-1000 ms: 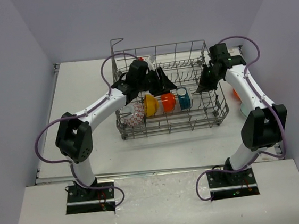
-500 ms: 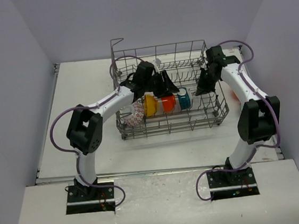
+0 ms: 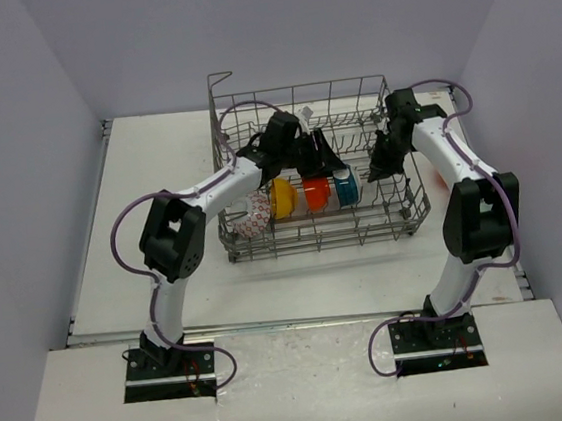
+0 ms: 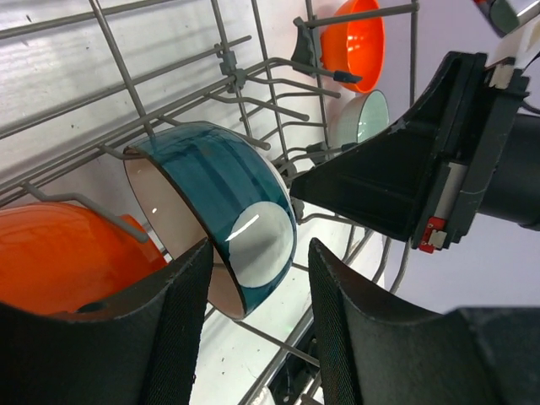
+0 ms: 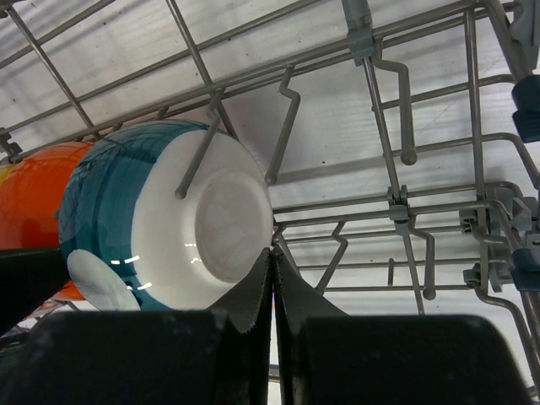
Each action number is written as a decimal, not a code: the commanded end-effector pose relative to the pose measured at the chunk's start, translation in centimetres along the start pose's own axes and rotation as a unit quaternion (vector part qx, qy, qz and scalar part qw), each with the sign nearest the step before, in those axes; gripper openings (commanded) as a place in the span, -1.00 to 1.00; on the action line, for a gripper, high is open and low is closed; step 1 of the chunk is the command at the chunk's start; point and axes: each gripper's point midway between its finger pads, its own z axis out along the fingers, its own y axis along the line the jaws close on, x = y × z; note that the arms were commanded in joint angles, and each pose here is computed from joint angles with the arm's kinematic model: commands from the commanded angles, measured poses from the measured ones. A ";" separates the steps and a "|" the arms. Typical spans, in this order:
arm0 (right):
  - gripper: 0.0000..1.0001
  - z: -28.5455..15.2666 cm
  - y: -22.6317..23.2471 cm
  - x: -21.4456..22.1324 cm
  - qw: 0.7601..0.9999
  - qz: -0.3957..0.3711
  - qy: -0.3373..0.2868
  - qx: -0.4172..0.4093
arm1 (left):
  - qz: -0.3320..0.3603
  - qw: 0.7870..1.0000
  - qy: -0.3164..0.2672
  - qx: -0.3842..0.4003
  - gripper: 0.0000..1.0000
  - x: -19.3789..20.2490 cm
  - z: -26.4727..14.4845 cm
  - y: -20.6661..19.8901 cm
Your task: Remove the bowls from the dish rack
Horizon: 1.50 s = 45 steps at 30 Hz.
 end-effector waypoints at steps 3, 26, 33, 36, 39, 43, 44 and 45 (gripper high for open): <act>-1.00 -0.6 0.1 -1.8 1.000 -0.003 -0.022 -0.003 | 0.016 0.999 0.003 0.031 0.01 0.2 0.9 -2.2; -1.00 1.1 0.3 -2.2 1.000 -0.020 0.005 -0.012 | -0.007 0.993 0.012 0.119 -0.46 1.7 2.7 -3.9; -1.00 1.2 0.4 -1.8 1.000 -0.024 0.006 -0.018 | -0.016 0.989 0.005 0.150 -0.55 2.3 2.8 -3.5; -1.00 1.1 0.5 -1.6 0.999 -0.025 0.006 -0.027 | -0.015 0.987 0.006 0.160 -0.72 2.6 3.0 -3.2; -1.00 0.8 0.7 -1.5 0.999 -0.027 0.006 -0.032 | -0.010 0.983 0.003 0.183 -0.91 2.7 2.9 -3.6; -1.00 0.4 1.2 -1.4 0.999 -0.027 0.008 -0.041 | 0.012 0.972 0.001 0.236 -1.00 2.8 2.5 -4.8; -1.00 0.4 1.2 -1.5 0.999 -0.026 0.009 -0.042 | 0.010 0.968 0.007 0.250 -1.00 2.9 2.3 -5.1; -1.00 0.3 1.3 -1.4 0.999 -0.027 0.009 -0.045 | 0.010 0.966 0.010 0.257 -1.00 3.3 2.4 -5.0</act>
